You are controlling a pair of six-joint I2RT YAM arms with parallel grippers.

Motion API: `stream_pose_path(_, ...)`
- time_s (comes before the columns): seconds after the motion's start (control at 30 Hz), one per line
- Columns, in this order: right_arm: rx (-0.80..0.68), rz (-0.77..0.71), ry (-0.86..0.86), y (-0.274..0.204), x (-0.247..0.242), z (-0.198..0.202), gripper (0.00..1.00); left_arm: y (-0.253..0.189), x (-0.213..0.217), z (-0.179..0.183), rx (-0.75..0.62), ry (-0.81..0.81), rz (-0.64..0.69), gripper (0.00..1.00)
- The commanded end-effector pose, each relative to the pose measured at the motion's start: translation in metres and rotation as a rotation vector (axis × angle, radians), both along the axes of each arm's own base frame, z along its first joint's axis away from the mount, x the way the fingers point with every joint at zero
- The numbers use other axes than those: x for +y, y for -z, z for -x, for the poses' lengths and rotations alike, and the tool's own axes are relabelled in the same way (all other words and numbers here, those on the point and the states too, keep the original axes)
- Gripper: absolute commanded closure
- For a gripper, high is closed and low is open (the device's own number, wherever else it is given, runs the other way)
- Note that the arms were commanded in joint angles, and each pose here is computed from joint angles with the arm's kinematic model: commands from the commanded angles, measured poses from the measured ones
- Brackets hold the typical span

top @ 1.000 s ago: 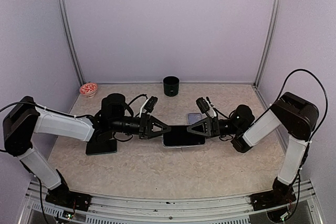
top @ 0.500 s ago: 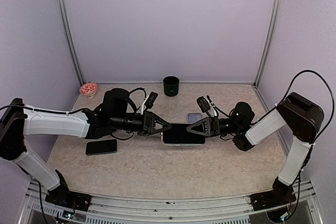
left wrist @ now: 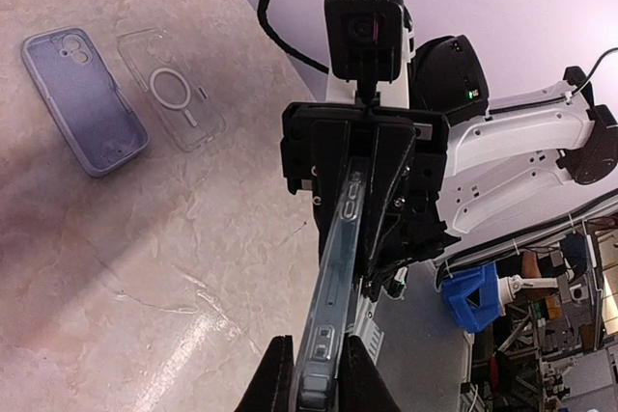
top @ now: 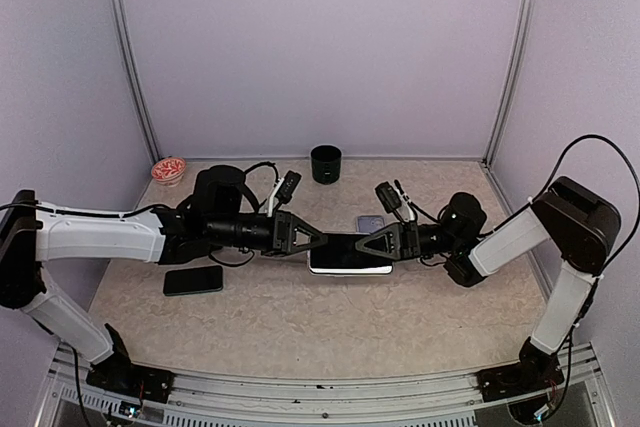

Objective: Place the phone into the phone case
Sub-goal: Press the corner of the phone case at the top left corner of the phone case, then press the corner of the phone case at the bottom left corner of the phone case.

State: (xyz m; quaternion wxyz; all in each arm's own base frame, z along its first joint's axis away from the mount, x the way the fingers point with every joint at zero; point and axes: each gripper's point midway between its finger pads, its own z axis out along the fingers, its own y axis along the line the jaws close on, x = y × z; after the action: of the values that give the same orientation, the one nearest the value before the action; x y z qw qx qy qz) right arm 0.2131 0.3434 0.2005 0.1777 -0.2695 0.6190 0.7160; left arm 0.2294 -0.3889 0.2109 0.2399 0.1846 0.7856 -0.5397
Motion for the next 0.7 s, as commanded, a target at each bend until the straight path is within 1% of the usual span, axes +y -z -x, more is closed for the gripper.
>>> stream_pose_path(0.0,-0.117,-0.062,-0.051,-0.027,-0.001,0.016,0.99,0.006,0.018,-0.025,0.0,-0.126,-0.003,0.79)
stream_pose_path(0.03,-0.117,-0.063,-0.049,-0.027,-0.002,0.016,1.0,0.005,0.019,-0.025,0.002,-0.123,0.011,0.72)
stream_pose_path(0.23,-0.132,-0.073,-0.041,-0.033,-0.004,0.016,1.0,0.002,0.028,-0.026,0.015,-0.129,0.057,0.46)
stream_pose_path(0.27,-0.134,-0.075,-0.038,-0.033,-0.004,0.015,1.0,0.002,0.03,-0.027,0.015,-0.135,0.059,0.41)
stream_pose_path(0.33,-0.14,-0.077,-0.032,-0.035,-0.006,0.014,1.0,0.003,0.034,-0.028,0.013,-0.147,0.062,0.36)
stream_pose_path(0.47,-0.141,-0.066,-0.013,-0.036,-0.007,0.01,1.0,-0.001,0.038,-0.023,0.01,-0.138,0.106,0.29)
stream_pose_path(0.57,-0.15,-0.055,0.01,-0.037,-0.008,0.006,1.0,-0.011,0.034,-0.012,-0.008,-0.08,0.155,0.28)
stream_pose_path(0.67,-0.174,-0.039,0.036,-0.039,-0.009,0.001,1.0,-0.017,0.027,-0.001,-0.035,-0.025,0.17,0.28)
